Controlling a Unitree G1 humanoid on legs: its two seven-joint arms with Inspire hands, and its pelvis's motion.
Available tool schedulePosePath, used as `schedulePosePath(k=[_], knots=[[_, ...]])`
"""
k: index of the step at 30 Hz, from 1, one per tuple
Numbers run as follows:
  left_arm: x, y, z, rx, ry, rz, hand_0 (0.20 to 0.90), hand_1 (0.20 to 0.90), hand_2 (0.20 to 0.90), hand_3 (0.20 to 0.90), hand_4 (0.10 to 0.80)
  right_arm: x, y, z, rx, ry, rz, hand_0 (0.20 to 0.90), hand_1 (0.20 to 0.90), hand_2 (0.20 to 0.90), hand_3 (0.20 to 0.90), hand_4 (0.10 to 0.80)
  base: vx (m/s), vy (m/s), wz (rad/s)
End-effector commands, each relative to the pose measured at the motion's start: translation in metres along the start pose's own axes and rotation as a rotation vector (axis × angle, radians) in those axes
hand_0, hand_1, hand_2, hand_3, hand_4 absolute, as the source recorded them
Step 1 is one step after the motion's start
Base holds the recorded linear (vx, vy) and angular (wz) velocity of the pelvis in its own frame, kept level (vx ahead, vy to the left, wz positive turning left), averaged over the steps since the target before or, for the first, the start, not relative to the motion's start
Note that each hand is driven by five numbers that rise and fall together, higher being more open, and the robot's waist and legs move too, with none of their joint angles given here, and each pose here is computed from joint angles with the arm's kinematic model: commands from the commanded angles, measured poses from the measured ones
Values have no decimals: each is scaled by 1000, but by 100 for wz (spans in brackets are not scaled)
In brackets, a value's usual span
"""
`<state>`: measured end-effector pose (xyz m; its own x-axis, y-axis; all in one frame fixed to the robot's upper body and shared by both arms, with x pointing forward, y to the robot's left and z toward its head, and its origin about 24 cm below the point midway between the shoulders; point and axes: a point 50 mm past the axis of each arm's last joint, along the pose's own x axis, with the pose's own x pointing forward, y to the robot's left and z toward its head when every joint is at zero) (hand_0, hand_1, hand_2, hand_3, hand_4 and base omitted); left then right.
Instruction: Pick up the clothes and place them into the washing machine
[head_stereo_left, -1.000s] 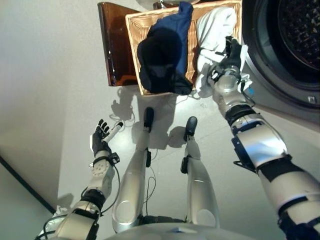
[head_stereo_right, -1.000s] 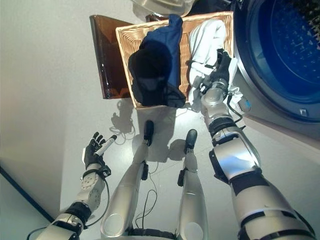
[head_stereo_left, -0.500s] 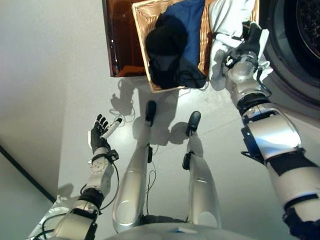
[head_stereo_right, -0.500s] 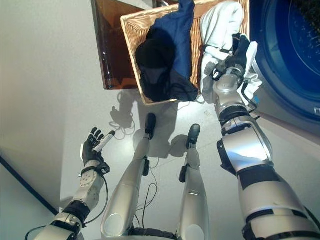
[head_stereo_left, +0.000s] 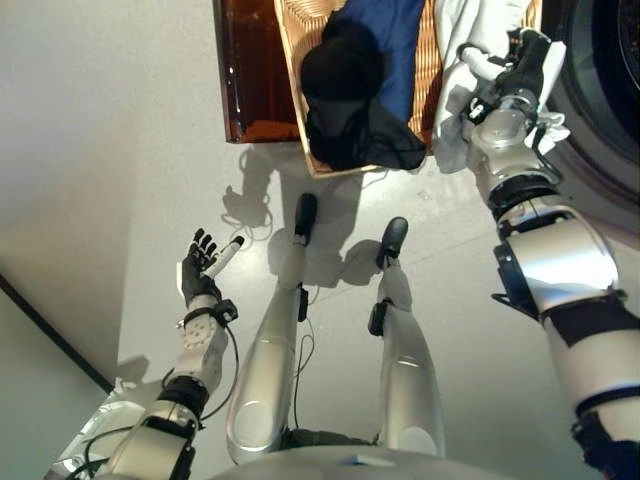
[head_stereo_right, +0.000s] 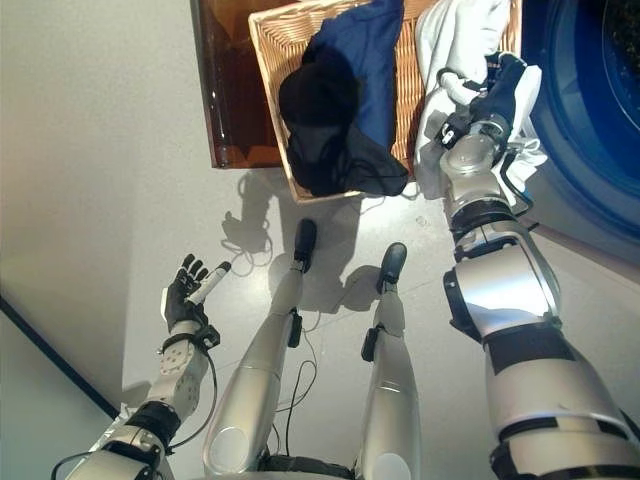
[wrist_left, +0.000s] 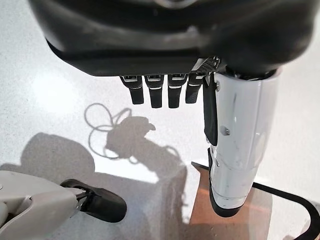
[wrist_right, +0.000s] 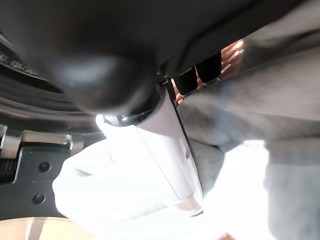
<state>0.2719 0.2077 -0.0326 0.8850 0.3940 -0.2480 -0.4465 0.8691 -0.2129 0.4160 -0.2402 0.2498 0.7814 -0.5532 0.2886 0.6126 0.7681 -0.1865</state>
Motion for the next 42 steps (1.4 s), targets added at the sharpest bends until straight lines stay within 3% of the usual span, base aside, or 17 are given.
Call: schedulePosePath(k=[1, 22, 42], knots=[[-8, 26, -4, -18, -17, 94, 900, 900, 900, 900, 800, 3, 5, 33, -56, -118, 8, 200, 200, 200, 200, 300, 0, 0, 0], [-17, 70, -43, 102, 174, 292, 900, 900, 900, 900, 800, -13, 10, 12, 133, -166, 55, 200, 200, 200, 200, 300, 5, -7, -2], [-34, 74, -63, 96, 247, 308, 900, 900, 900, 900, 800, -68, 6, -74, 829, 62, 14, 200, 200, 200, 200, 300, 13, -4, -8]])
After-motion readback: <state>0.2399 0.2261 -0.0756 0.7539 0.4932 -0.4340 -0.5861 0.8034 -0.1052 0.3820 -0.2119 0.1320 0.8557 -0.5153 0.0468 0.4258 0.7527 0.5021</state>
